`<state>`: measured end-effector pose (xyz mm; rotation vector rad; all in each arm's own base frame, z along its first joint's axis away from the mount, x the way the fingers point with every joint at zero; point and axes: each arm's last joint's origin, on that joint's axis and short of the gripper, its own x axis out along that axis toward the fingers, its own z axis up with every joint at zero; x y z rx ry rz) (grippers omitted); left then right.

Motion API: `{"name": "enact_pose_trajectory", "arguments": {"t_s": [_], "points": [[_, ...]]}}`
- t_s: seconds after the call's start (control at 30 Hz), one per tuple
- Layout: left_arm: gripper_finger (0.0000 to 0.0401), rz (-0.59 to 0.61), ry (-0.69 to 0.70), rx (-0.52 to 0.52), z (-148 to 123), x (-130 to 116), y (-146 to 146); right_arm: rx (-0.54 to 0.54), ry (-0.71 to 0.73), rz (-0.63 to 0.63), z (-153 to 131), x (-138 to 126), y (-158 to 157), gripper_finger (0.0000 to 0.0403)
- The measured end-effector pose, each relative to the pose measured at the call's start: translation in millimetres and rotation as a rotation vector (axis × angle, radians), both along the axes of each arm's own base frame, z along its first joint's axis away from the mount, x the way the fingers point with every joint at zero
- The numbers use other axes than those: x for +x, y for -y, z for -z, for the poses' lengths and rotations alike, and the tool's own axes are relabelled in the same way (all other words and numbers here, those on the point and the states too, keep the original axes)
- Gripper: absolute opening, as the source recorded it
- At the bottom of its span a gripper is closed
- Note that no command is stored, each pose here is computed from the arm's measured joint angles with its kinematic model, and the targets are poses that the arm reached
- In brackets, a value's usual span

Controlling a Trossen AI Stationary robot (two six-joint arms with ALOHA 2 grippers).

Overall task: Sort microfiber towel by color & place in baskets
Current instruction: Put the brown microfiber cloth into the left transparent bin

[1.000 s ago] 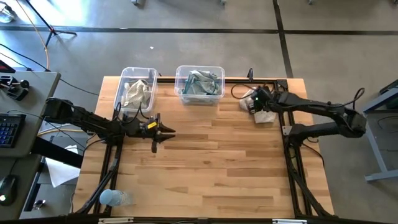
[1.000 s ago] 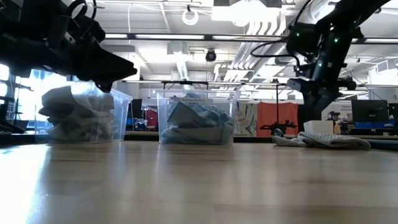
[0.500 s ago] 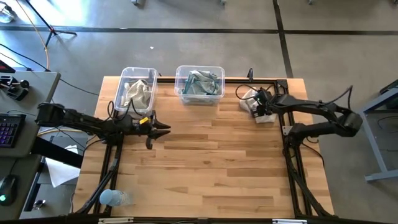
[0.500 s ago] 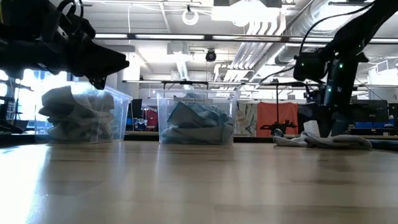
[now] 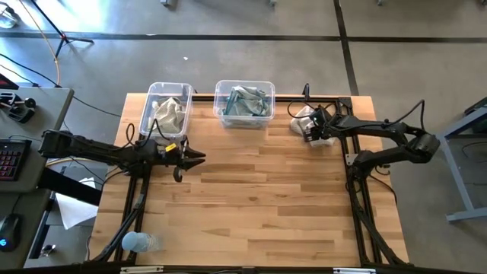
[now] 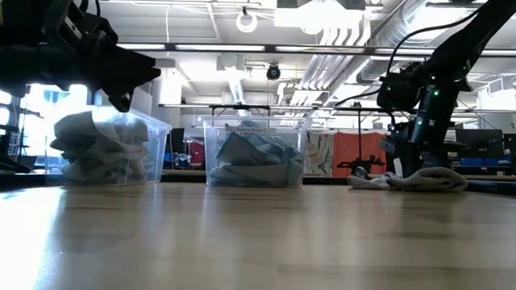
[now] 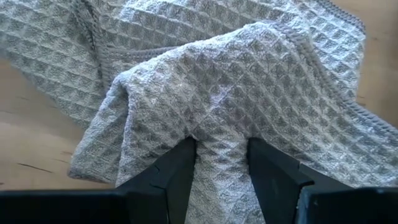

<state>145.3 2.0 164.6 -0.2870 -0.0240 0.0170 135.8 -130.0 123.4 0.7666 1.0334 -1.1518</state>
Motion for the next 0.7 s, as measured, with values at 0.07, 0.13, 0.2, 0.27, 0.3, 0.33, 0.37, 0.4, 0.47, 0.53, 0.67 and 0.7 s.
{"name": "enact_pose_trajectory", "arguments": {"t_s": [0.07, 0.13, 0.2, 0.27, 0.3, 0.33, 0.37, 0.4, 0.47, 0.53, 0.67, 0.7], "points": [[0.0085, 0.000, 0.010, 0.001, -2, -3, 0, 0.003, 0.003, -0.001, 0, 0, 0, 0.0152], [0.0085, 0.000, 0.013, 0.001, -4, -6, 0, 0.004, 0.003, -0.003, 0, 0, 0, 0.0152], [0.0085, 0.000, 0.012, 0.009, -5, -9, 0, 0.003, 0.006, -0.004, 0, 0, 0, 0.0152], [0.0085, -0.002, 0.005, 0.009, -5, -12, 0, 0.003, 0.010, -0.005, 0, 1, 0, 0.0152], [0.0085, -0.003, 0.000, 0.009, -5, -14, 0, 0.003, 0.020, -0.010, 0, 1, 0, 0.0152], [0.0085, -0.003, -0.009, 0.007, -5, -15, 0, 0.003, 0.027, -0.015, 0, 2, 1, 0.0152], [0.0085, -0.004, -0.017, 0.001, -4, -17, 0, 0.004, 0.031, -0.018, 0, 2, 1, 0.0152], [0.0085, -0.005, -0.025, 0.000, -4, -19, 0, 0.003, 0.033, -0.019, 1, 2, 1, 0.0152], [0.0085, -0.016, -0.042, -0.005, -2, -22, 0, 0.000, 0.041, -0.022, 1, 3, 1, 0.0152], [0.0085, -0.039, -0.056, -0.008, -1, -24, -1, -0.002, 0.047, -0.028, 1, 4, 1, 0.0152], [0.0085, -0.059, -0.070, 0.011, 0, -29, -1, 0.000, 0.050, -0.025, 1, 4, 1, 0.0151], [0.0085, -0.058, -0.071, 0.016, 0, -30, -1, 0.002, 0.052, -0.025, 1, 4, 1, 0.0151]]}}
